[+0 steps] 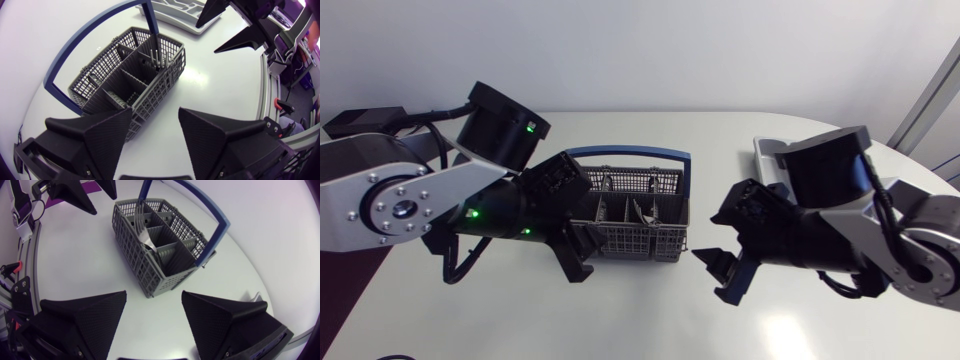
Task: Unload the cutlery basket into the drawer organizer.
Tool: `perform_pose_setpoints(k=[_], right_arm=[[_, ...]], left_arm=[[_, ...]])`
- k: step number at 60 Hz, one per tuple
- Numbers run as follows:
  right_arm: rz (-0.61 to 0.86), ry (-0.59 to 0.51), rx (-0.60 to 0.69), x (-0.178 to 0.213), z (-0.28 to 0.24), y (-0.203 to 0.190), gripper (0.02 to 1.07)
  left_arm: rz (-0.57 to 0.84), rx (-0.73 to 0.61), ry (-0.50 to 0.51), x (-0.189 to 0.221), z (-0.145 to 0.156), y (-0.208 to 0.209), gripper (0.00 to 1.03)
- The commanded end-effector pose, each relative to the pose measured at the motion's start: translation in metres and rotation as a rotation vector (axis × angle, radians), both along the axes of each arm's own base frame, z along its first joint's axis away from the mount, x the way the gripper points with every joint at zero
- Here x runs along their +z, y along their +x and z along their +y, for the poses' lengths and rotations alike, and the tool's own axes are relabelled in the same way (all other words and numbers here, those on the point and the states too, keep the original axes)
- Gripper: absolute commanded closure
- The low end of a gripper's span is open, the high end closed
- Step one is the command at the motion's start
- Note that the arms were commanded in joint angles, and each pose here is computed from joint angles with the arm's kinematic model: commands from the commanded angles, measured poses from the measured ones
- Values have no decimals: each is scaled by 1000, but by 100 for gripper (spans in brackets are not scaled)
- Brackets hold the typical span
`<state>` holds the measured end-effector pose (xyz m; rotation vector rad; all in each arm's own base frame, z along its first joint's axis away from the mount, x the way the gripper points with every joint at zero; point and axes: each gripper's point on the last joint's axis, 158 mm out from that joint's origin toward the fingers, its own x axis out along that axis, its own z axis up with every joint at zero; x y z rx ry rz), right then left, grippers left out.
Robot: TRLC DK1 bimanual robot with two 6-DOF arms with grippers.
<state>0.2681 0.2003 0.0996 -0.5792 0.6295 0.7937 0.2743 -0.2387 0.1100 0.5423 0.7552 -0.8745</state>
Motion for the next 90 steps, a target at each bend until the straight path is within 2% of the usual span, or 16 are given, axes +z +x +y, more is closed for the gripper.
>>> perform_pose_setpoints(k=[1, 27, 52, 55, 58, 67, 81, 90], right_arm=[[3, 56, -30, 12, 19, 9, 28], [33, 146, -22, 19, 78, 22, 36], [13, 105, -98, -4, 100, 50, 71], [19, 98, -111, -8, 100, 51, 72], [17, 89, -123, -11, 99, 54, 82], [14, 97, -149, -9, 93, 60, 91], [6, 153, -161, 11, 84, 64, 95], [15, 240, -149, 41, 76, 63, 95]], left_arm=[[11, -16, 30, -14, 3, -5, 38], [0, 15, 32, -16, 10, 2, 38], [-59, -19, 0, -14, 0, 1, 38], [-61, -23, 0, -14, -1, 1, 38], [-63, -24, 0, -14, -1, 1, 38], [-62, -29, 1, -16, -4, 1, 38], [-79, -35, 22, -17, -8, 1, 38], [-104, -41, 29, -16, -12, 4, 38]])
